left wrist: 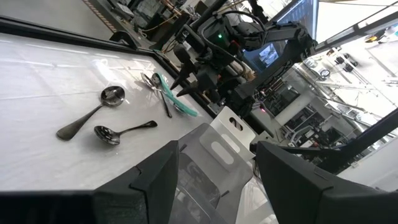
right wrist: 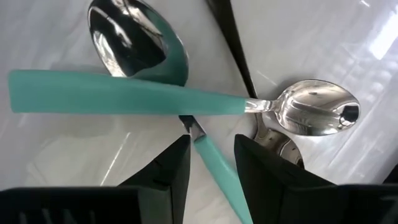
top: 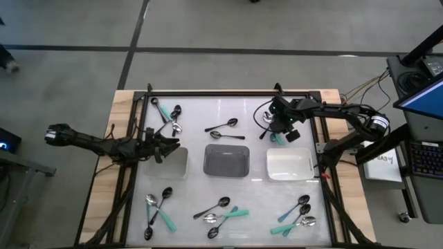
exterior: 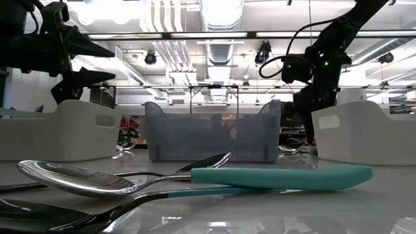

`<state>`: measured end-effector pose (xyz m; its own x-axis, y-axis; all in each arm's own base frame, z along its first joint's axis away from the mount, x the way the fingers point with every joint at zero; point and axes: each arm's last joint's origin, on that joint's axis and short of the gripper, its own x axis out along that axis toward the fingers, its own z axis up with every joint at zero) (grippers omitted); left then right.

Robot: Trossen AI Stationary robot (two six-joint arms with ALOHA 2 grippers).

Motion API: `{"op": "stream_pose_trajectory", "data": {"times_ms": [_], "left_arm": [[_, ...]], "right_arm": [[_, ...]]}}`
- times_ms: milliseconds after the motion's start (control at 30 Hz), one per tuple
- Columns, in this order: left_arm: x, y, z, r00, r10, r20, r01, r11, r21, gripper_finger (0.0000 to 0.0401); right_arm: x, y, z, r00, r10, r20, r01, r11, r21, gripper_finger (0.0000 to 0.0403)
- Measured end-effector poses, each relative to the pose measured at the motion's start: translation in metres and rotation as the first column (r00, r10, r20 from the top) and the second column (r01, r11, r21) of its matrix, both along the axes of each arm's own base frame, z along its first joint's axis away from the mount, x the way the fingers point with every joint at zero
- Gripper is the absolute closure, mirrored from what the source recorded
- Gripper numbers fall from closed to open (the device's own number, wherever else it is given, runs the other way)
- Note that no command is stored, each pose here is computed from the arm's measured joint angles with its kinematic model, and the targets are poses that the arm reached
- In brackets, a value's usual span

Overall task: Sort silverware by color (type)
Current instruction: Put the green spoon into the white bin

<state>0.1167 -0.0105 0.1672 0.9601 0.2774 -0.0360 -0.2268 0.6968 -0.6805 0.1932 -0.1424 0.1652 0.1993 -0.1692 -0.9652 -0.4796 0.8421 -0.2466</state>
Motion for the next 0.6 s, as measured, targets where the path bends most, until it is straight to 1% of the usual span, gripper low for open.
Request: {"op": "stream_pose_trajectory", "data": {"times_ms": [233,600], "left_arm": [[0.000,0.000,0.000,1.000,0.000,0.000,0.000,1.000,0.000,0.0203],[0.000,0.000,0.000,1.000,0.000,0.000,0.000,1.000,0.000,0.0203]], "right_arm": [[0.000,0.000,-0.004,1.000,-0.002,-0.023,0.003,1.000,0.018,0.0287],[0.007,-0.006,-0.050,0.984,0.007,-0.179,0.015,0.993,0.120,0.0287]]}}
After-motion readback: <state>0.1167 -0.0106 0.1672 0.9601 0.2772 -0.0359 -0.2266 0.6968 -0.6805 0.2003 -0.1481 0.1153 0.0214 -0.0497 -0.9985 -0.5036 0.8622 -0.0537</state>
